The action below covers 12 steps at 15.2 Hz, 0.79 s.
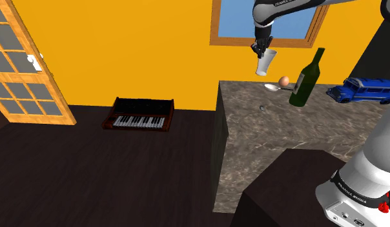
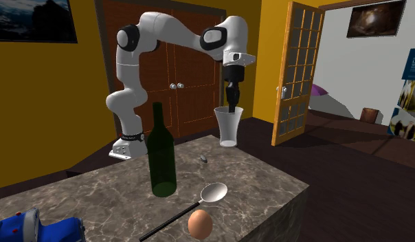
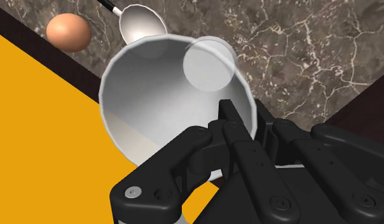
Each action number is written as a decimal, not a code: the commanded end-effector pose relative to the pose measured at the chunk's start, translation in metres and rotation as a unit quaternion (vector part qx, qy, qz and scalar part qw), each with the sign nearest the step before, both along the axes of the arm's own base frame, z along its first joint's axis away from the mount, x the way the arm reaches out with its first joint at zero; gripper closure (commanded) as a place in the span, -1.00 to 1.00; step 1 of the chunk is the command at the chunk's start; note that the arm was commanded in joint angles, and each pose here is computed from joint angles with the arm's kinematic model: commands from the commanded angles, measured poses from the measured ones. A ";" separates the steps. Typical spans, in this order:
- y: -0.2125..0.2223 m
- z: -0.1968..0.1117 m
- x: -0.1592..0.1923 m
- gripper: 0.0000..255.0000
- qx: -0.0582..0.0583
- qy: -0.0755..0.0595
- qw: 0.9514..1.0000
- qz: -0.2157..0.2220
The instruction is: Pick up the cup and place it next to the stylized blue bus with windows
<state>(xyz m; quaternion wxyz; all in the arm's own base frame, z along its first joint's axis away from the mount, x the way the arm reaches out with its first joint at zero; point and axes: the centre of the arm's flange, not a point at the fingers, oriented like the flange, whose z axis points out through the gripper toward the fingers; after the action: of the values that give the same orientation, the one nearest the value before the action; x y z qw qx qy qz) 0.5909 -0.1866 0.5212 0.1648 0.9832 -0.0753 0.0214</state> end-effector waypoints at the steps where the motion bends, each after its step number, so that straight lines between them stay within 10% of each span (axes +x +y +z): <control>1: 0.000 0.011 -0.001 1.00 0.000 0.000 1.000 0.000; 12: 0.000 0.069 -0.001 1.00 0.000 0.000 1.000 0.000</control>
<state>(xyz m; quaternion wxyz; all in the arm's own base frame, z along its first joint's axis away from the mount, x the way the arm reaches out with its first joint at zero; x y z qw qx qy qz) 0.5896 -0.1870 0.5841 0.1648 0.9832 -0.0754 0.0214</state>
